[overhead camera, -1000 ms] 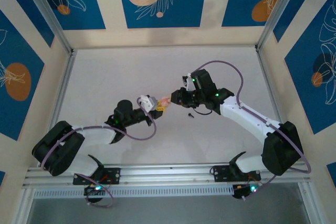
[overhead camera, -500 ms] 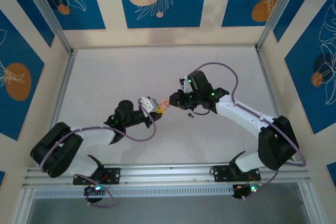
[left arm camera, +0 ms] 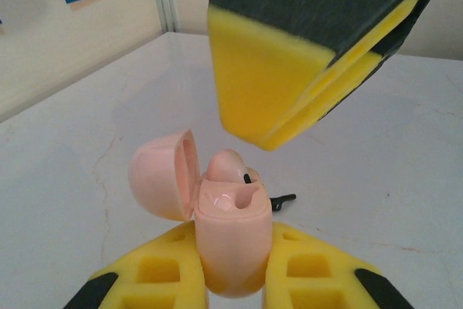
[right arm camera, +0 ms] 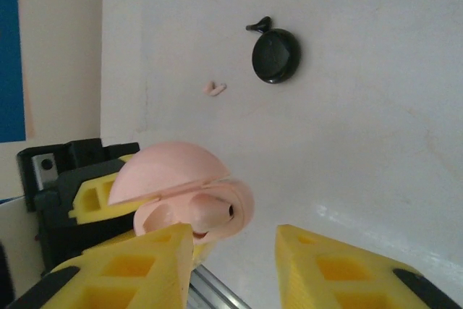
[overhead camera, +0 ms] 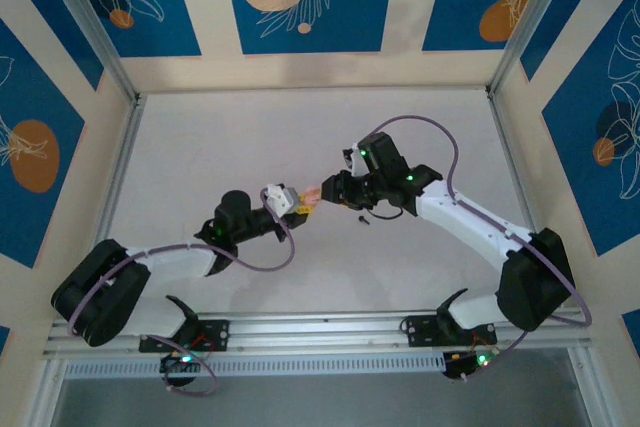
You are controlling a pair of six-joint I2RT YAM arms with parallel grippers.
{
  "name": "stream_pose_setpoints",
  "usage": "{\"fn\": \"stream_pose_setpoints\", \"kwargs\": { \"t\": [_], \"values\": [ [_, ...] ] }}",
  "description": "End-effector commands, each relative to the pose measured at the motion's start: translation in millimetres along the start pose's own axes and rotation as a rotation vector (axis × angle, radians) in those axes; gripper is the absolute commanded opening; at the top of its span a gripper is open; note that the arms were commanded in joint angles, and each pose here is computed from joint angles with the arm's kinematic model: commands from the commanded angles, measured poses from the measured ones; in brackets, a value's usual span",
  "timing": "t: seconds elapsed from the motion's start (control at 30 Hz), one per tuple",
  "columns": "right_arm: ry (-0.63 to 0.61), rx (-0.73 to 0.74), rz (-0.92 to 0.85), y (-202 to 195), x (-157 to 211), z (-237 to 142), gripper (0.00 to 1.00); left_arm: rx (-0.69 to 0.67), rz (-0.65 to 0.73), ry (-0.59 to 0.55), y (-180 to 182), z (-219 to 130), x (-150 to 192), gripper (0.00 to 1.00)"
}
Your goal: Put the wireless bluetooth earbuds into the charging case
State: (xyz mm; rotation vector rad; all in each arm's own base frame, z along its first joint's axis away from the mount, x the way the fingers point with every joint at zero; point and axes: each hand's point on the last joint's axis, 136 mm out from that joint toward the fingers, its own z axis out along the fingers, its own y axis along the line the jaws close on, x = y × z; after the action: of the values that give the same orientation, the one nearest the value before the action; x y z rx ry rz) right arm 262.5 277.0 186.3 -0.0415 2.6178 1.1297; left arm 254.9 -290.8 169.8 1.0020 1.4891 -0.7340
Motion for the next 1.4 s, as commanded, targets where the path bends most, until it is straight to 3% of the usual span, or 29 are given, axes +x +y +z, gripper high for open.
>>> {"fn": "stream_pose_setpoints", "kwargs": {
  "t": [0.0, 0.27, 0.9, 1.1, 1.37],
  "values": [
    [-0.061, -0.037, -0.030, 16.6, -11.3, -24.5, 0.37, 0.017, 0.060, -0.055, -2.3, -1.1, -20.7, 0.16],
    [-0.048, -0.066, -0.024, 22.3, -13.4, -21.5, 0.38, 0.021, 0.063, -0.065, -3.9, -3.0, -23.5, 0.15],
    [0.080, 0.000, 0.004, 2.4, 3.9, 17.8, 0.26, -0.030, 0.035, -0.067, 6.3, -8.9, -27.4, 0.16],
    [0.024, 0.002, -0.047, 17.1, -7.4, 7.5, 0.32, -0.159, -0.074, -0.012, 37.8, -27.3, -12.8, 0.16],
    [0.052, 0.074, -0.033, 28.5, -12.9, 24.4, 0.36, -0.425, -0.310, 0.077, 104.1, -83.5, 8.5, 0.14]
  ]
}}
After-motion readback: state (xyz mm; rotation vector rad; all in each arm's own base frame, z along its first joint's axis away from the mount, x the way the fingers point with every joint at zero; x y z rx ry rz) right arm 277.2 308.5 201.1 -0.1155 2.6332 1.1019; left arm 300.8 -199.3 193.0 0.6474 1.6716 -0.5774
